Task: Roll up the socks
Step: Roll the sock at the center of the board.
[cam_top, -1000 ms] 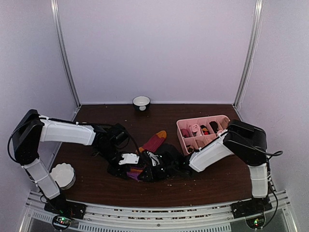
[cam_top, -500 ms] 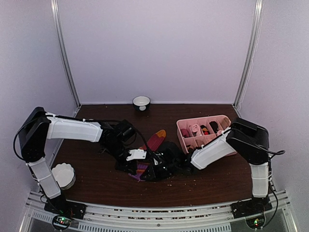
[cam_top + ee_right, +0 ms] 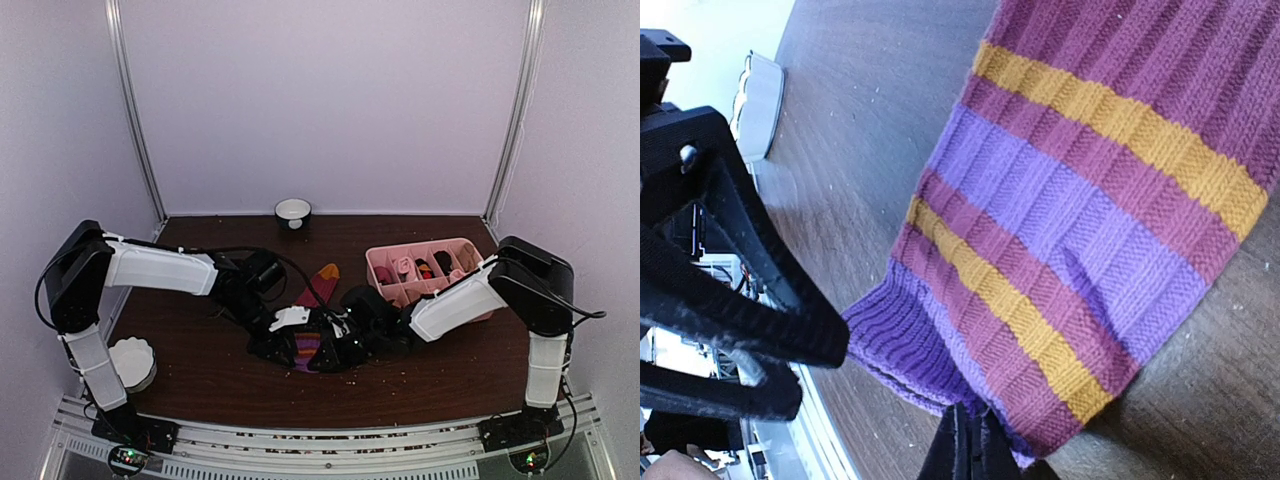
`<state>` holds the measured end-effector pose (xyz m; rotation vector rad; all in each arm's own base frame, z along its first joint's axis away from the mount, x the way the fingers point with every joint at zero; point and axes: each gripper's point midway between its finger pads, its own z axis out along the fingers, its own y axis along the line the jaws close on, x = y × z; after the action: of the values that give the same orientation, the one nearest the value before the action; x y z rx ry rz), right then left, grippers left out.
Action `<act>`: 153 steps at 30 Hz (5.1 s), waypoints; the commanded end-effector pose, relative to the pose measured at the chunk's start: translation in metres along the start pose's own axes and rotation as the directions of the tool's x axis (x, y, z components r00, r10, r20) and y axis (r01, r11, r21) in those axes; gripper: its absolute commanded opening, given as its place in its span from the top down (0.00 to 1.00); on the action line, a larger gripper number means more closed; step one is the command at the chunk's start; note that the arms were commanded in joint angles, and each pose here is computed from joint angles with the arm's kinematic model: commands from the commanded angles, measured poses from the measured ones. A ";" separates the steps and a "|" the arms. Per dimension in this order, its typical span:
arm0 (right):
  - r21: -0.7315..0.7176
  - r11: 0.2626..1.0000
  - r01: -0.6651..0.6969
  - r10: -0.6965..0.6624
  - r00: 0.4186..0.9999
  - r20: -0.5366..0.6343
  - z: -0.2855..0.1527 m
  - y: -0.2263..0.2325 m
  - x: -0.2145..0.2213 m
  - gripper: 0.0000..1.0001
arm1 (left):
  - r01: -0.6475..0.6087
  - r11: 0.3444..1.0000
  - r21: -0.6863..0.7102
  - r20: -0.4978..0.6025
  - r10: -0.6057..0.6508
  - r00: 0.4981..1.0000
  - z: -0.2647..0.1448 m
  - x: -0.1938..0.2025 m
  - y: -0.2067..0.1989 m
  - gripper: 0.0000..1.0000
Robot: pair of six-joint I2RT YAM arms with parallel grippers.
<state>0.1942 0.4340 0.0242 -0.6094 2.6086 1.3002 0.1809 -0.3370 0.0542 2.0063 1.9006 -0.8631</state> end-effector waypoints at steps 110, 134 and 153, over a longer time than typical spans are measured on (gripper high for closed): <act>0.112 0.993 0.027 -0.077 0.877 0.475 -0.115 0.007 -0.153 0.00 | 0.159 0.978 0.134 0.101 -0.173 0.980 0.009 0.015 0.007 1.00; 0.666 0.737 -0.114 -0.060 0.971 0.232 -0.252 -0.087 0.053 1.00 | 0.171 0.975 0.140 0.110 -0.187 0.976 0.002 0.018 0.012 1.00; 0.764 0.645 -0.028 -0.101 0.987 0.122 -0.212 -0.131 -0.054 1.00 | 0.181 0.974 0.139 0.109 -0.196 0.974 0.004 0.017 0.015 1.00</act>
<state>0.2600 0.1886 0.0596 -0.3061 2.7488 0.0776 0.1903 -0.3226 0.0371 1.8194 2.0514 -1.1362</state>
